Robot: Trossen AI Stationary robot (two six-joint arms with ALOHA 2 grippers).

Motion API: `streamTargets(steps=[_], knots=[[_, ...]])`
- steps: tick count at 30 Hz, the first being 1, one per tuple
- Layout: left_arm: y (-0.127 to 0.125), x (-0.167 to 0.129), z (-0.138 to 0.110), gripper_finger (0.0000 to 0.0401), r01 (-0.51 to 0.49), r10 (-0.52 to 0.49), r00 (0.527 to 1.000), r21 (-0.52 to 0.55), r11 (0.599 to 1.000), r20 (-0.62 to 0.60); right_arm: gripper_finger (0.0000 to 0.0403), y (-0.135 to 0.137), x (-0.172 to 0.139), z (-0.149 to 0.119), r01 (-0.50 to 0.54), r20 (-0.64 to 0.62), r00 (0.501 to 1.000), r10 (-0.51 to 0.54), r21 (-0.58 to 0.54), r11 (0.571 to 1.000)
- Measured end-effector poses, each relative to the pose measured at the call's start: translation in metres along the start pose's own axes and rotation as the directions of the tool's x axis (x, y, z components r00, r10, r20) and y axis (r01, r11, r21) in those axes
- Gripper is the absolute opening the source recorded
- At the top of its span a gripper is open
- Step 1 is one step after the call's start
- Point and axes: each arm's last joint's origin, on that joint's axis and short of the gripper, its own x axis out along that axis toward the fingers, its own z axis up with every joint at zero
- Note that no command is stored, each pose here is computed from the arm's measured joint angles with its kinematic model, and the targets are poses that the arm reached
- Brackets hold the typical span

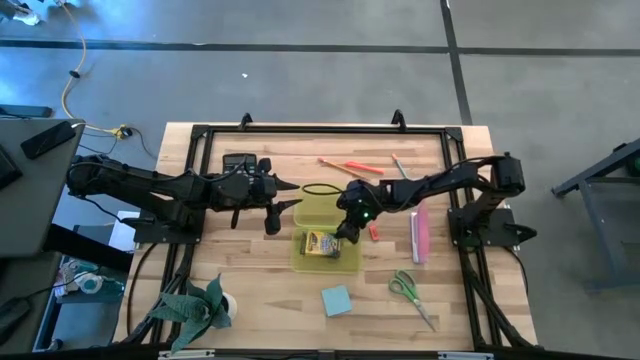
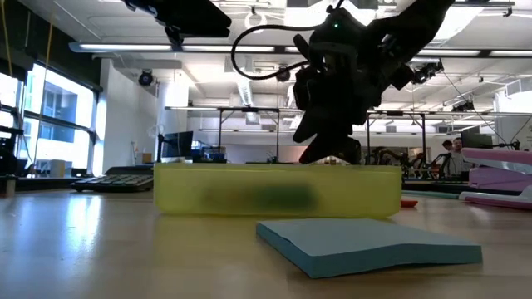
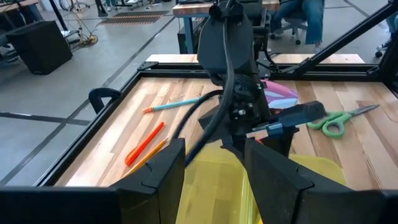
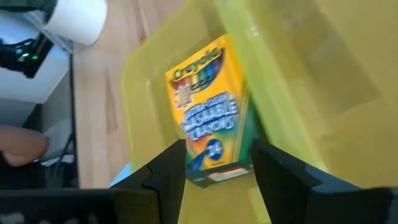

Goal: Pack school essentials
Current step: Put the blue sticky notes into the yellow supply box

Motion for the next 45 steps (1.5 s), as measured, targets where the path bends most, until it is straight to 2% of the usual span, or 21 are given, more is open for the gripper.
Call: streamTargets(steps=[8, 13, 19, 24, 29, 34, 40, 45], knots=[[0.000, 0.000, 0.000, 0.0156, 0.000, 0.000, 1.000, 0.001, 1.000, -0.001, 0.0172, 0.009, -0.020, 0.004, -0.005, 0.029, 1.000, 0.006, -0.046, 0.999], [0.000, 0.000, 0.000, 0.0156, 0.000, 0.000, 1.000, 0.001, 1.000, -0.002, 0.0172, 0.025, -0.035, -0.001, -0.026, 0.019, 0.999, 0.028, -0.136, 0.990], [0.000, 0.000, 0.000, 0.0156, 0.000, 0.000, 1.000, 0.001, 1.000, -0.001, 0.0172, 0.048, -0.035, -0.015, -0.035, 0.010, 0.999, 0.038, -0.214, 0.976], [0.000, 0.000, 0.000, 0.0156, 0.000, 0.000, 1.000, -0.002, 1.000, 0.001, 0.0172, 0.066, -0.027, -0.030, 0.026, 0.041, 0.999, -0.013, -0.345, 0.938], [0.000, 0.000, 0.000, 0.0156, 0.000, 0.000, 1.000, -0.002, 1.000, 0.001, 0.0172, 0.081, -0.022, -0.044, 0.124, 0.106, 0.991, -0.084, -0.476, 0.871], [0.000, 0.000, 0.001, 0.0156, -0.009, 0.009, 1.000, 0.000, 1.000, 0.006, 0.0172, 0.103, -0.025, -0.046, 0.152, 0.125, 0.987, -0.099, -0.541, 0.827], [0.002, 0.000, 0.005, 0.0156, -0.074, 0.073, 0.996, 0.014, 0.997, 0.049, 0.0172, 0.125, -0.034, -0.047, 0.214, 0.121, 0.977, -0.177, -0.611, 0.762], [0.003, 0.000, 0.005, 0.0156, -0.100, 0.099, 0.994, 0.012, 0.995, 0.049, 0.0172, 0.137, -0.035, -0.054, 0.220, 0.128, 0.975, -0.179, -0.629, 0.746]])
